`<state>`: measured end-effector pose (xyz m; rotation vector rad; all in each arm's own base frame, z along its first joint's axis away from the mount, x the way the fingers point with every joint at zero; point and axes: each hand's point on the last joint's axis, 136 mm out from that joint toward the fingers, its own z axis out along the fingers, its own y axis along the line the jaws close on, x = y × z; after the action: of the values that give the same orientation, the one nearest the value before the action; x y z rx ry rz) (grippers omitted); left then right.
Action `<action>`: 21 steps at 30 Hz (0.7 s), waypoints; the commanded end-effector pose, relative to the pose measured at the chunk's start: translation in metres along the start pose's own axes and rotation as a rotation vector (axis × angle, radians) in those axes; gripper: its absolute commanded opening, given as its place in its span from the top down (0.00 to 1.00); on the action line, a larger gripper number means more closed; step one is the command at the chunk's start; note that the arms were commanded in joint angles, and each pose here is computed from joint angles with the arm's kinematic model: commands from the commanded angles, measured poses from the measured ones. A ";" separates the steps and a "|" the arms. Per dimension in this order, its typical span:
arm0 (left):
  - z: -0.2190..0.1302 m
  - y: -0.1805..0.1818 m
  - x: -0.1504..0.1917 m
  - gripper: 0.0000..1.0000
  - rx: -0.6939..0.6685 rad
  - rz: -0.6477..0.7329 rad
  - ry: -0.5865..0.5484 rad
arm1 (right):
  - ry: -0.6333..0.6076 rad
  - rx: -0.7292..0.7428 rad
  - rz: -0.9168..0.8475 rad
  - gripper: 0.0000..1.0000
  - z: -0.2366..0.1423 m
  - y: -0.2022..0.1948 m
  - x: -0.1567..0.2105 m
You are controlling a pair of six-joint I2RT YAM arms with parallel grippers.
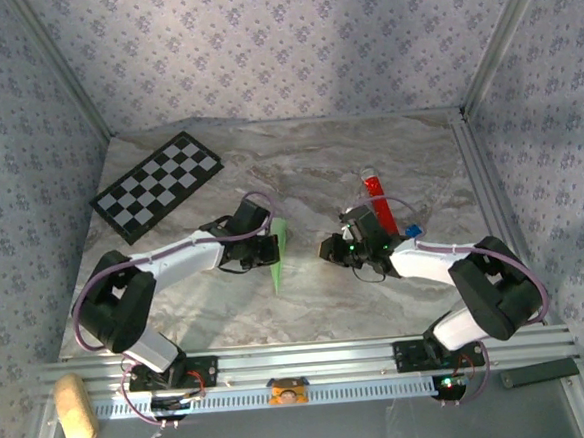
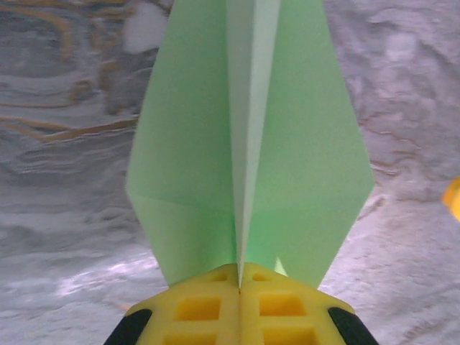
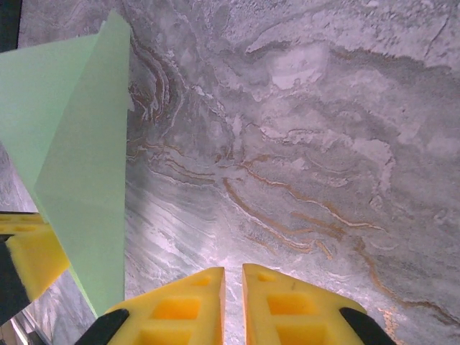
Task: Fold a paper plane with a square sheet of paper (pick it up from the middle)
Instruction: Turn over a paper plane at the center of the table.
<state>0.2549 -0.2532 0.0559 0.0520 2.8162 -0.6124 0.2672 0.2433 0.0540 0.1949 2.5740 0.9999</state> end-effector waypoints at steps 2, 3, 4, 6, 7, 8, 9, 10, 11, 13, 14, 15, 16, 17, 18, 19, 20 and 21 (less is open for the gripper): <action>-0.010 0.012 -0.001 0.99 -0.107 0.030 -0.020 | -0.006 -0.021 -0.004 0.83 -0.003 0.011 -0.001; -0.009 0.013 0.000 0.99 -0.109 0.033 -0.015 | -0.004 -0.030 -0.006 0.82 -0.002 0.014 -0.001; -0.008 0.013 0.001 0.99 -0.112 0.034 -0.011 | -0.006 -0.037 -0.010 0.81 -0.003 0.017 -0.002; -0.005 0.014 0.003 0.99 -0.120 0.035 -0.002 | -0.004 -0.039 -0.012 0.79 -0.002 0.020 -0.002; -0.004 0.014 0.003 0.98 -0.122 0.035 0.003 | -0.003 -0.039 -0.014 0.78 -0.001 0.021 -0.002; -0.002 0.015 0.004 0.98 -0.125 0.035 0.009 | -0.004 -0.038 -0.015 0.78 -0.001 0.021 -0.001; -0.001 0.015 0.006 0.98 -0.124 0.034 0.016 | -0.003 -0.036 -0.014 0.78 0.000 0.021 -0.001; 0.001 0.014 0.006 0.98 -0.122 0.033 0.021 | 0.000 -0.036 -0.015 0.78 0.000 0.021 0.000; 0.002 0.014 0.008 0.98 -0.120 0.032 0.029 | 0.000 -0.035 -0.015 0.77 0.001 0.021 0.000; 0.004 0.017 0.012 0.97 -0.131 0.029 0.049 | 0.005 -0.033 -0.014 0.77 0.002 0.020 0.001; 0.005 0.018 0.013 0.97 -0.132 0.030 0.054 | 0.006 -0.035 -0.013 0.77 0.002 0.020 0.002; 0.005 0.019 0.015 0.97 -0.133 0.028 0.061 | 0.007 -0.036 -0.012 0.77 0.003 0.020 0.002; 0.006 0.019 0.016 0.97 -0.132 0.026 0.064 | 0.009 -0.035 -0.010 0.77 0.004 0.019 0.003; 0.007 0.019 0.017 0.96 -0.132 0.027 0.067 | 0.011 -0.034 -0.008 0.77 0.004 0.019 0.003; 0.006 0.018 0.016 0.96 -0.128 0.025 0.067 | 0.013 -0.034 -0.007 0.77 0.005 0.018 0.004; 0.006 0.017 0.015 0.96 -0.126 0.027 0.066 | 0.013 -0.035 -0.008 0.77 0.006 0.018 0.003; 0.006 0.017 0.015 0.95 -0.127 0.026 0.066 | 0.017 -0.034 -0.004 0.77 0.007 0.018 0.004; 0.005 0.016 0.013 0.95 -0.128 0.025 0.062 | 0.019 -0.034 -0.004 0.77 0.007 0.018 0.004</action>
<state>0.2457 -0.2386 0.0388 0.0643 2.8839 -0.4406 0.2625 0.2554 0.0566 0.1666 2.5776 1.0260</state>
